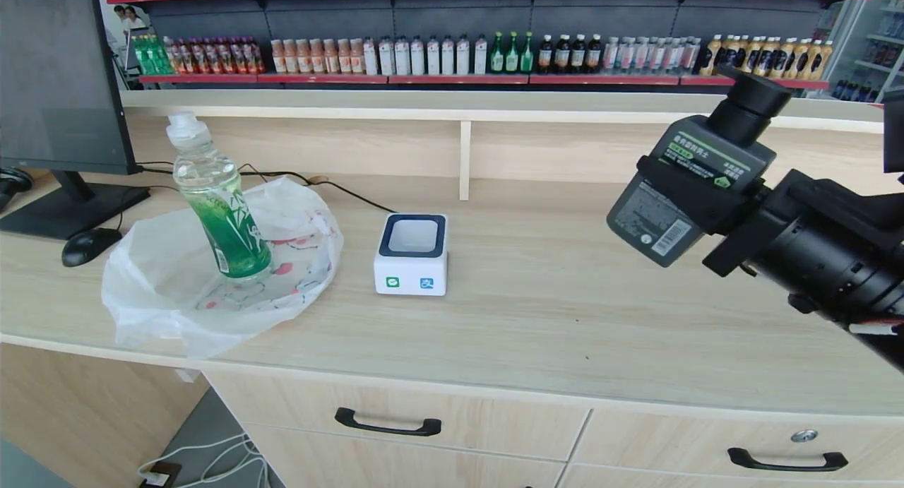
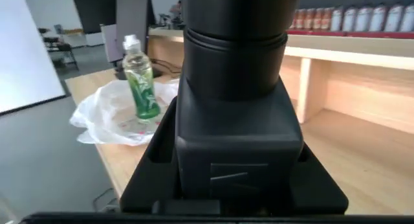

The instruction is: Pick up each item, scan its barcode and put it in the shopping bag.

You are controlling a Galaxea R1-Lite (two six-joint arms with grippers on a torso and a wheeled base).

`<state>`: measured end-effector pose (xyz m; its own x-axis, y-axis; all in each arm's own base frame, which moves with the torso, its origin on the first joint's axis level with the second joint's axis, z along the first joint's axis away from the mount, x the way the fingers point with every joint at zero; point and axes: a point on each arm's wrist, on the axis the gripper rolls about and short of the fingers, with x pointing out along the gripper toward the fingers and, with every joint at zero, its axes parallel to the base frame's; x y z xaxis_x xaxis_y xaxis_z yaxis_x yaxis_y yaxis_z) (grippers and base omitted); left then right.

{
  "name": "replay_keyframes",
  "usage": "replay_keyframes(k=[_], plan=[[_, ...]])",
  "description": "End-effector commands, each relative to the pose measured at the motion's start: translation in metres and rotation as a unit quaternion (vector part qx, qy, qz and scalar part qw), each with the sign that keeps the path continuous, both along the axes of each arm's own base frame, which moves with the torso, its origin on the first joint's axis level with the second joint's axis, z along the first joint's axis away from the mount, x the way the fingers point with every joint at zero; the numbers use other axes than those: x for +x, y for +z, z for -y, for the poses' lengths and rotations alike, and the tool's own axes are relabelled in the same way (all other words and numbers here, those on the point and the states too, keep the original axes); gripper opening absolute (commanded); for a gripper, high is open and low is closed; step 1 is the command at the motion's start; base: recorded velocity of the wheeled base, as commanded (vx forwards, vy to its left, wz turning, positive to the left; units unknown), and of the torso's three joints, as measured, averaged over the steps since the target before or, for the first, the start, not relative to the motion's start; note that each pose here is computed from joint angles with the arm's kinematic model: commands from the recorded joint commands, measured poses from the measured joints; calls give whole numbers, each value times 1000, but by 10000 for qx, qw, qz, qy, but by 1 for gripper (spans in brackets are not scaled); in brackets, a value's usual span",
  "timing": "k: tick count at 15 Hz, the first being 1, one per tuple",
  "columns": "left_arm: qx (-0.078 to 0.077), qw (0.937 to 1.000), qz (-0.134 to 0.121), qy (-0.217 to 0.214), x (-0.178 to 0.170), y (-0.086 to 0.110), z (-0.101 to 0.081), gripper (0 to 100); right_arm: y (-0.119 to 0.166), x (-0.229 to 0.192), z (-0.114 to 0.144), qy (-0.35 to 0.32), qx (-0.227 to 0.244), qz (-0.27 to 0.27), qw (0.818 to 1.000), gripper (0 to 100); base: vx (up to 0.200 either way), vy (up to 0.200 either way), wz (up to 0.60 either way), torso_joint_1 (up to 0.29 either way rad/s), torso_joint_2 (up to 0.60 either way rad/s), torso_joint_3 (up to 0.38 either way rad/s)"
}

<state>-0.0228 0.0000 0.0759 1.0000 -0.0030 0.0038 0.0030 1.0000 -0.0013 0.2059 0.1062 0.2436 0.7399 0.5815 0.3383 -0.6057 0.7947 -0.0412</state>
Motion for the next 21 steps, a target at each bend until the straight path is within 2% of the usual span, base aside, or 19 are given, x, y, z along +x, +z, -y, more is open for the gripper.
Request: replay_keyframes(k=[1,3,6,9,13,15,17,21], plan=[[6,10000,4,0,0,0,0,100,-4,3,17,-835,-237,135,9961,0,0,0,0,0,0,0],[22,10000,4,0,0,0,0,100,-19,-9,29,-1158,-489,138,9920,0,0,0,0,0,0,0],[6,10000,4,0,0,0,0,100,-34,-32,52,-1492,-592,20,9870,0,0,0,0,0,0,0],[6,10000,4,0,0,0,0,100,-35,-29,54,-1591,-569,-34,9856,0,0,0,0,0,0,0],[6,10000,4,0,0,0,0,100,-52,-10,54,-1635,-466,-570,9838,0,0,0,0,0,0,0],[-1,10000,4,0,0,0,0,100,-64,8,83,-2518,-529,-781,9632,0,0,0,0,0,0,0],[-1,10000,4,0,0,0,0,100,-59,29,98,-2881,-488,-698,9538,0,0,0,0,0,0,0],[14,10000,4,0,0,0,0,100,-55,44,101,-2966,-410,-591,9523,0,-150,0,0,8,2,2]])
